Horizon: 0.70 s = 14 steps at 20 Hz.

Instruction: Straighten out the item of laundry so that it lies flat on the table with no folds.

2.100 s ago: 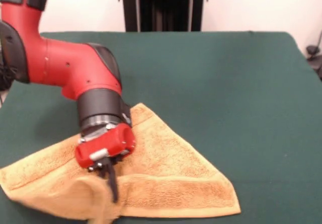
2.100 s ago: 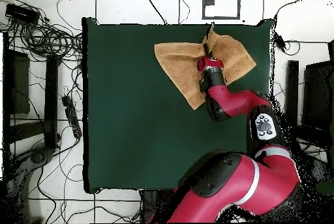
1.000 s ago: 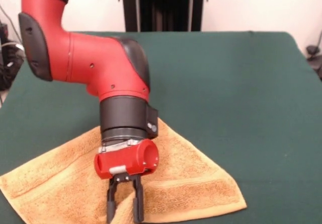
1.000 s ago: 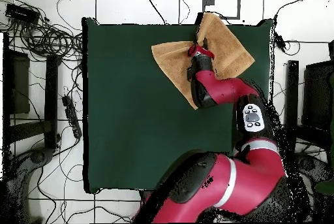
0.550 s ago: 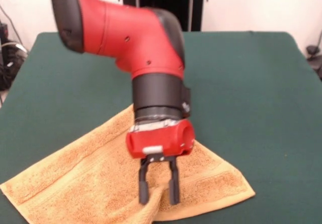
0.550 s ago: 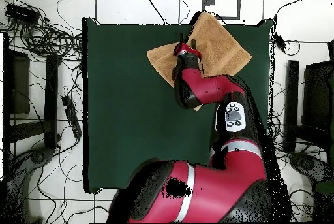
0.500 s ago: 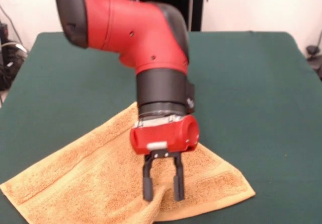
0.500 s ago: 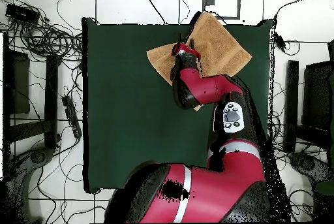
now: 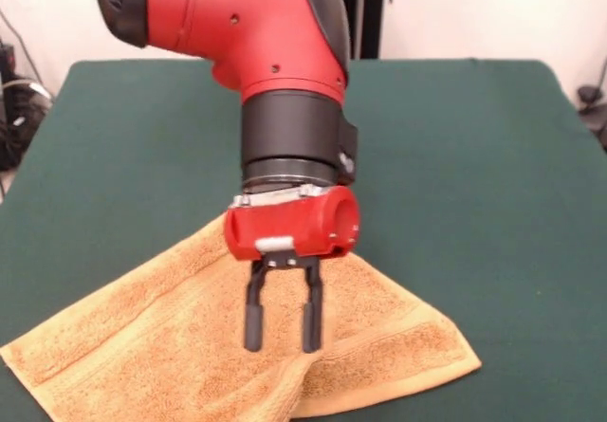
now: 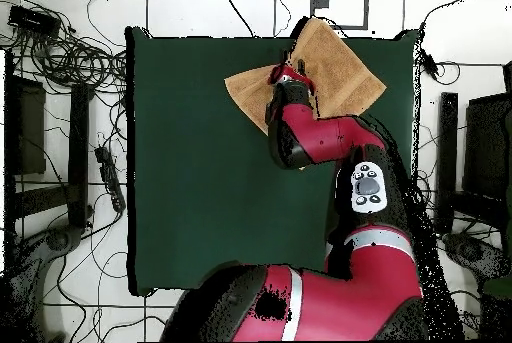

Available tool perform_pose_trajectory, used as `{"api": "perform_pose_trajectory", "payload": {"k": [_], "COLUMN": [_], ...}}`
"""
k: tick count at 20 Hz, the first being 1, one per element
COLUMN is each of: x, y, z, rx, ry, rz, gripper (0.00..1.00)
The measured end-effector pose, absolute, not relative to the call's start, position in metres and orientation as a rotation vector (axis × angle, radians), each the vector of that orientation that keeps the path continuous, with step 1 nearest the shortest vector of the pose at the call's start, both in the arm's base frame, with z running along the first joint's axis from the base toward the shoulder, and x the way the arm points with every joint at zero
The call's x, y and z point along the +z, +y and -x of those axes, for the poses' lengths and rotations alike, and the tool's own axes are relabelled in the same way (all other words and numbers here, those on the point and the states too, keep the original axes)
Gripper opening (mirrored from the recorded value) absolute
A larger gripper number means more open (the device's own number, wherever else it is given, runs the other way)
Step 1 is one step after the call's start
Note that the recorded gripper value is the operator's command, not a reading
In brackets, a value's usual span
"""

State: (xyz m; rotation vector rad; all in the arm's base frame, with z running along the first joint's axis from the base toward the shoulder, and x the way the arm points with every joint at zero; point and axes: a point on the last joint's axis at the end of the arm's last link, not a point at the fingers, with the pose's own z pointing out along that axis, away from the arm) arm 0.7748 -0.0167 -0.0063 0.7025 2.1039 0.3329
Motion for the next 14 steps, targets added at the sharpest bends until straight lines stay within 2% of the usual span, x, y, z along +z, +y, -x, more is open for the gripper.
{"api": "perform_pose_trajectory", "payload": {"k": [7,11,14], "x": [-0.024,-0.048,-0.044], "y": [-0.055,-0.079,-0.088], "z": [-0.755,-0.725,-0.727], "rx": [0.132,-0.041,-0.129], "ry": [2.276,2.441,2.504], "rz": [-0.978,-1.247,-1.414], "gripper": [1.0,1.0,1.0]}}
